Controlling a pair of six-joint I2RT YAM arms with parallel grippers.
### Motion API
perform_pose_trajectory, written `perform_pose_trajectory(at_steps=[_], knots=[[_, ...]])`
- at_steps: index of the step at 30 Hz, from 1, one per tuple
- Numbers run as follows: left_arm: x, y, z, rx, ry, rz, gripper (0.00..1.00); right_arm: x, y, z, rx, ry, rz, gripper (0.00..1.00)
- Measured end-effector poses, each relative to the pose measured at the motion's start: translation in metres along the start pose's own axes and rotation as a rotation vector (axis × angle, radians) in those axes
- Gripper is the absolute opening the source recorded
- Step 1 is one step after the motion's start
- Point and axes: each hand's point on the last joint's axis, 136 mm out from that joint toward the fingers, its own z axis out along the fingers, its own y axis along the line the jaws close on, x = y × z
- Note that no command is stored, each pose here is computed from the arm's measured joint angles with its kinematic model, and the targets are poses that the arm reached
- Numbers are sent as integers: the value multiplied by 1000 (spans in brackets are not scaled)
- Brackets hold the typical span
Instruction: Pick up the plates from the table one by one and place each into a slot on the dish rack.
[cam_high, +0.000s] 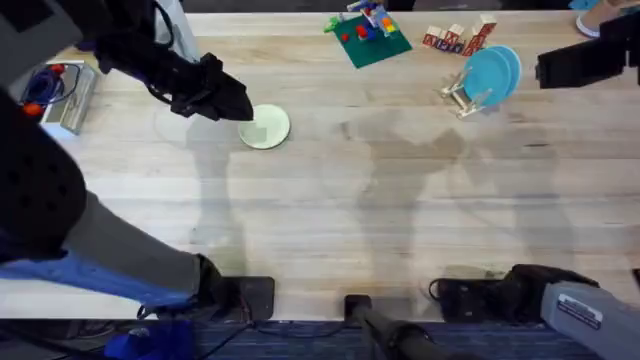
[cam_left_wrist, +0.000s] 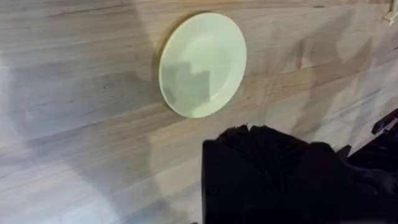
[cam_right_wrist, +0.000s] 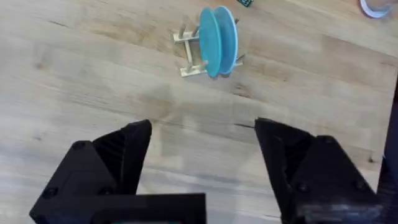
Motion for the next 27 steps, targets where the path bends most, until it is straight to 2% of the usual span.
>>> perform_pose_trajectory(at_steps=[9,21,27], knots=[[-8,14,16,2,12,15,41,0,0,0,0,0,0,996],[-13,34,4,-5,-30,-29,41,0,0,0,0,0,0,996],[-17,35,3,-9,-47,-15,41,0,0,0,0,0,0,996]])
